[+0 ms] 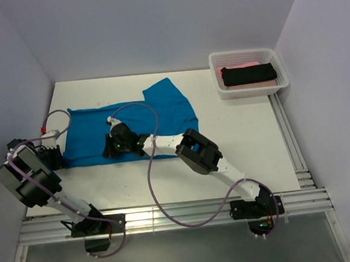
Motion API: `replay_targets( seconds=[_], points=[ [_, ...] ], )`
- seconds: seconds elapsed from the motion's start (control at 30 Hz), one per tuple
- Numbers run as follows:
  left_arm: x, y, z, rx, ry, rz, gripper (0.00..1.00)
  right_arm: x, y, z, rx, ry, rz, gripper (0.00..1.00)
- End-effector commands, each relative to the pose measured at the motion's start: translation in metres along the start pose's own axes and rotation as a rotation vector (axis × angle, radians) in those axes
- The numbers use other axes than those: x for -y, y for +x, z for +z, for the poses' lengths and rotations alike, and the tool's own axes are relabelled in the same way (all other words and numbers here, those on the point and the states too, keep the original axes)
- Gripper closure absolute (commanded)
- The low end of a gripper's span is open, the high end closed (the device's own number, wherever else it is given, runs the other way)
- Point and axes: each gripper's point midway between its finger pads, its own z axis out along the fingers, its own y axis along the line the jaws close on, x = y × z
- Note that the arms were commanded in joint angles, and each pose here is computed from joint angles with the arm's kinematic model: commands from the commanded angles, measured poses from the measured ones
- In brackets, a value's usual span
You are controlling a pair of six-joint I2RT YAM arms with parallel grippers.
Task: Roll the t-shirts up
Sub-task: Fold the tshirt
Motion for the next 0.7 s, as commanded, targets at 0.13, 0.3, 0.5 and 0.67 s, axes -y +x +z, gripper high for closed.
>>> replay_targets(
  seconds=[0.13, 0.3, 0.5, 0.67],
  points=[
    [-0.005, 0.018, -0.004, -0.075, -0.043, 0.022, 1.00, 0.010, -0.012, 0.003, 0.052, 0.084, -0.016, 1.00],
    [-0.005, 0.018, -0.004, -0.075, -0.042, 0.022, 1.00, 0.015, -0.005, 0.005, 0.027, 0.092, -0.027, 1.00],
    [-0.005, 0.019, -0.004, -0.078, -0.044, 0.022, 1.00, 0.025, -0.011, 0.009, 0.042, 0.171, -0.086, 1.00],
    [-0.006, 0.019, -0.004, -0.079, -0.045, 0.023, 1.00, 0.038, -0.026, 0.007, 0.097, 0.272, -0.125, 1.00]
  ],
)
